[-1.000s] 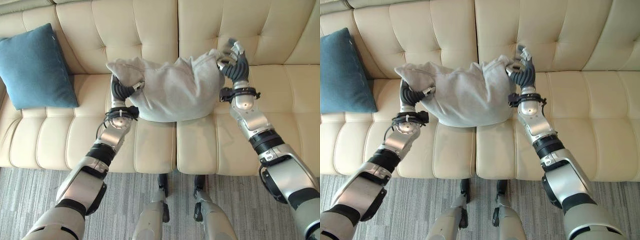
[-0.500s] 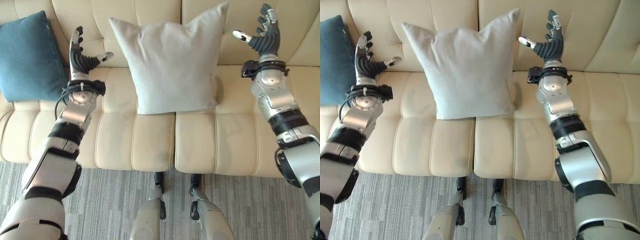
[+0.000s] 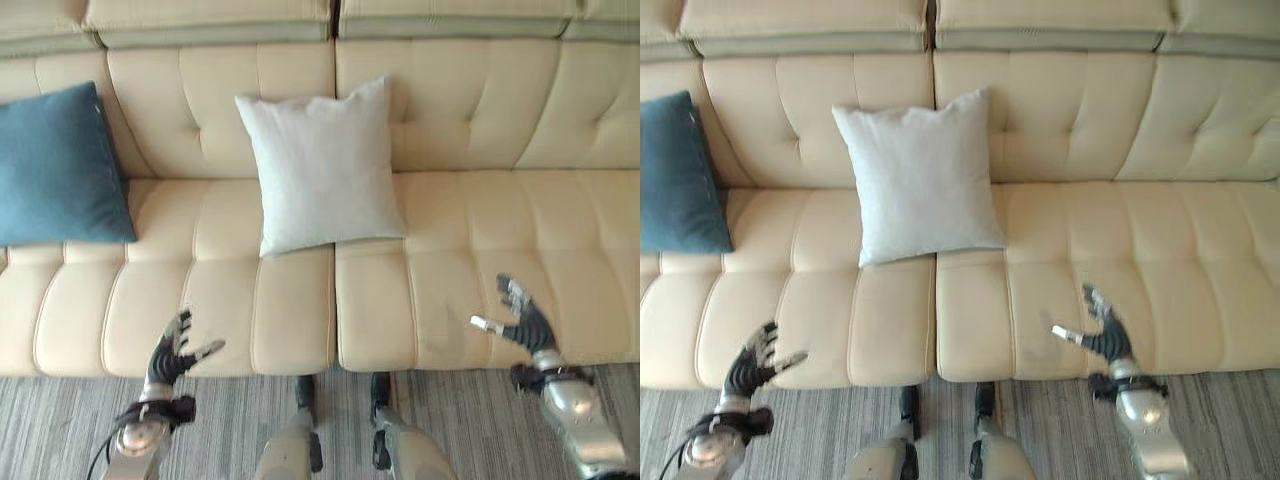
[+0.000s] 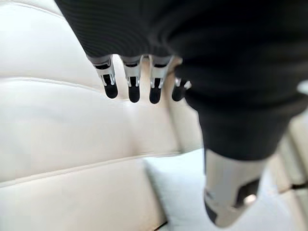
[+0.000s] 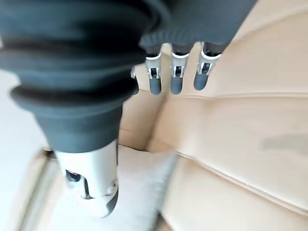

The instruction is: Pick up all the scattered cushions and arrange them neatly on the sofa.

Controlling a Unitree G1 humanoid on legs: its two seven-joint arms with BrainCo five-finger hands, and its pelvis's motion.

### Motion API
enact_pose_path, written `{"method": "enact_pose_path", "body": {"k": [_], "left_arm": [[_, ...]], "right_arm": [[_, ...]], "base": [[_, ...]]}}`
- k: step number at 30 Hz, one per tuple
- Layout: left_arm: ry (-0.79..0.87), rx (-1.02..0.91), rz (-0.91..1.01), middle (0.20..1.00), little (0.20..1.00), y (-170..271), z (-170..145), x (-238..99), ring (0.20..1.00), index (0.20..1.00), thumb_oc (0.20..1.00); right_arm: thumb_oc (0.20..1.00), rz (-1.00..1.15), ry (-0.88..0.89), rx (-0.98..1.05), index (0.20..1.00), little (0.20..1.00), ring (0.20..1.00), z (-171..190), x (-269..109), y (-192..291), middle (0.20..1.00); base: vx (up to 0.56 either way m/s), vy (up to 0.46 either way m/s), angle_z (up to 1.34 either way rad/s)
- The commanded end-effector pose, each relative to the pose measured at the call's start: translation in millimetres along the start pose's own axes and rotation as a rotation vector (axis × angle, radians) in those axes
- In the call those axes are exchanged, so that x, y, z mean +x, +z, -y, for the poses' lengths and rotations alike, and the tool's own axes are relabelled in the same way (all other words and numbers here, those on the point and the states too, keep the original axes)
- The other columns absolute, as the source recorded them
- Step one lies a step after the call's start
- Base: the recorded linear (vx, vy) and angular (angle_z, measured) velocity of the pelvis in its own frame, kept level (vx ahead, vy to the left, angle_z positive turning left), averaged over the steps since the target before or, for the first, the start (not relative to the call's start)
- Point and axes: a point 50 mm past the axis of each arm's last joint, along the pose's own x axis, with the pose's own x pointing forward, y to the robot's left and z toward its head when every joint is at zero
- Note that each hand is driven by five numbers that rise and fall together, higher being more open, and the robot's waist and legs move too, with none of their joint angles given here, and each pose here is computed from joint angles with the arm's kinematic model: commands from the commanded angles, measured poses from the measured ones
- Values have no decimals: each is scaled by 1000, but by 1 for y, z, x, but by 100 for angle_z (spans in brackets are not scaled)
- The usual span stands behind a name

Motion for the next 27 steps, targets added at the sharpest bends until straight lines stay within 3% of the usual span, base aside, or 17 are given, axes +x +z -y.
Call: {"method": "enact_pose_path", "body": {"k": [1, 7, 11, 16, 27], "left_arm": [[-82, 134, -34, 1000, 1000, -9, 6, 5, 1000, 1000, 1000], [-143, 176, -153, 1000, 1000, -35, 28, 0, 1000, 1000, 1000], [-132, 211, -69, 1000, 1000, -12, 33, 21, 1000, 1000, 1000], [-122, 200, -44, 1000, 1000, -5, 31, 24, 1000, 1000, 1000], [-144, 143, -54, 1000, 1000, -8, 46, 22, 1000, 1000, 1000]], "right_arm": [[1000, 14, 14, -111, 1000, 1000, 1000, 7, 5, -1, 1000], [1000, -180, 49, -109, 1000, 1000, 1000, -13, -9, -43, 1000], [1000, -170, 108, -74, 1000, 1000, 1000, -36, 5, -38, 1000], [1000, -195, 160, -77, 1000, 1000, 1000, -49, 2, -43, 1000], [1000, -195, 92, -98, 1000, 1000, 1000, -25, 4, -42, 1000]], "base": [[10, 52, -15], [-38, 56, -6], [-252, 4, -35], [-206, -117, -5], [-254, -99, 20]]}}
